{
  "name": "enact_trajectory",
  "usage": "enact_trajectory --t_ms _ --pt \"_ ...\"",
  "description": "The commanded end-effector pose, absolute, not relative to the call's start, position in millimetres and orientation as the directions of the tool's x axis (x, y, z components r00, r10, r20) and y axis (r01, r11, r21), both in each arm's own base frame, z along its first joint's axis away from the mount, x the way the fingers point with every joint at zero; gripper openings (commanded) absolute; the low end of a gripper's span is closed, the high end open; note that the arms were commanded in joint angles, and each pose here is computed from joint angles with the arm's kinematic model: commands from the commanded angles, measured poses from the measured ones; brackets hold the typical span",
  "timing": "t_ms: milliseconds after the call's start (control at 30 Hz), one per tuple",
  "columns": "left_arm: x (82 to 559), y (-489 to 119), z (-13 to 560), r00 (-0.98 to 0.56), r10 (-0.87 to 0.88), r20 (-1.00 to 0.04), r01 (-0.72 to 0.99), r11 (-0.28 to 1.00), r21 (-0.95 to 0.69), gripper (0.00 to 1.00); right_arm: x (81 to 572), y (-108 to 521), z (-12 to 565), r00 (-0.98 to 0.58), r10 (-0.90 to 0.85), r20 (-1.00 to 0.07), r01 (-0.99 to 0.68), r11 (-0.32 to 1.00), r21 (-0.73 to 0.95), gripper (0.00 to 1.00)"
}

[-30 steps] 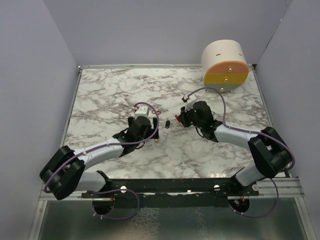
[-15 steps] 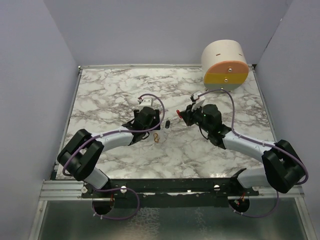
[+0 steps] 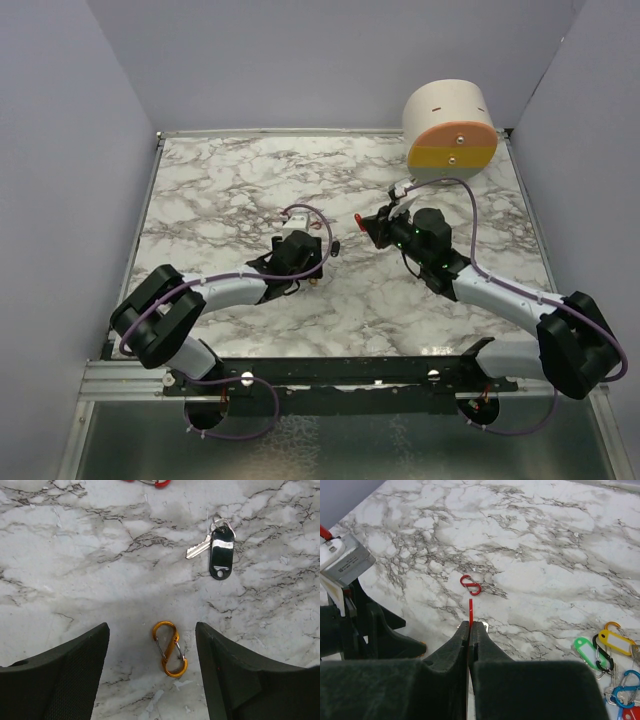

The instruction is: Put the keys on the keyring

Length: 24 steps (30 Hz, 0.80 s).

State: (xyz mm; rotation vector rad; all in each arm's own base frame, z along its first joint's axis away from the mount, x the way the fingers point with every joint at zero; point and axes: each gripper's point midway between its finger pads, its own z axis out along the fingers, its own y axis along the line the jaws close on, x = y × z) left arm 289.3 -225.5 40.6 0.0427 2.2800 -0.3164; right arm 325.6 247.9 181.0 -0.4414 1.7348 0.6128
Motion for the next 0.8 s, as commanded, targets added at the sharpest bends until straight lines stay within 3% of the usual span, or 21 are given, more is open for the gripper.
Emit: enact_trajectory --t_ms 0,267,767 --pt "282 -225 48 -0.648 -0.103 -0.755 0.098 0.971 -0.216 0.74 325 243 187 -0.23 0.044 -0.972 -0.566 0.807 0.171 0.01" --pt "269 -227 39 -0.654 -0.082 -0.752 0.08 0.981 -0.176 0.76 321 238 195 -0.214 0.055 -0.975 -0.56 0.811 0.169 0.01" --pt "260 -228 24 -0.658 -0.027 -0.753 0.067 0.993 -0.094 0.7 321 235 198 -0.207 0.056 -0.977 -0.552 0.817 0.164 0.01"
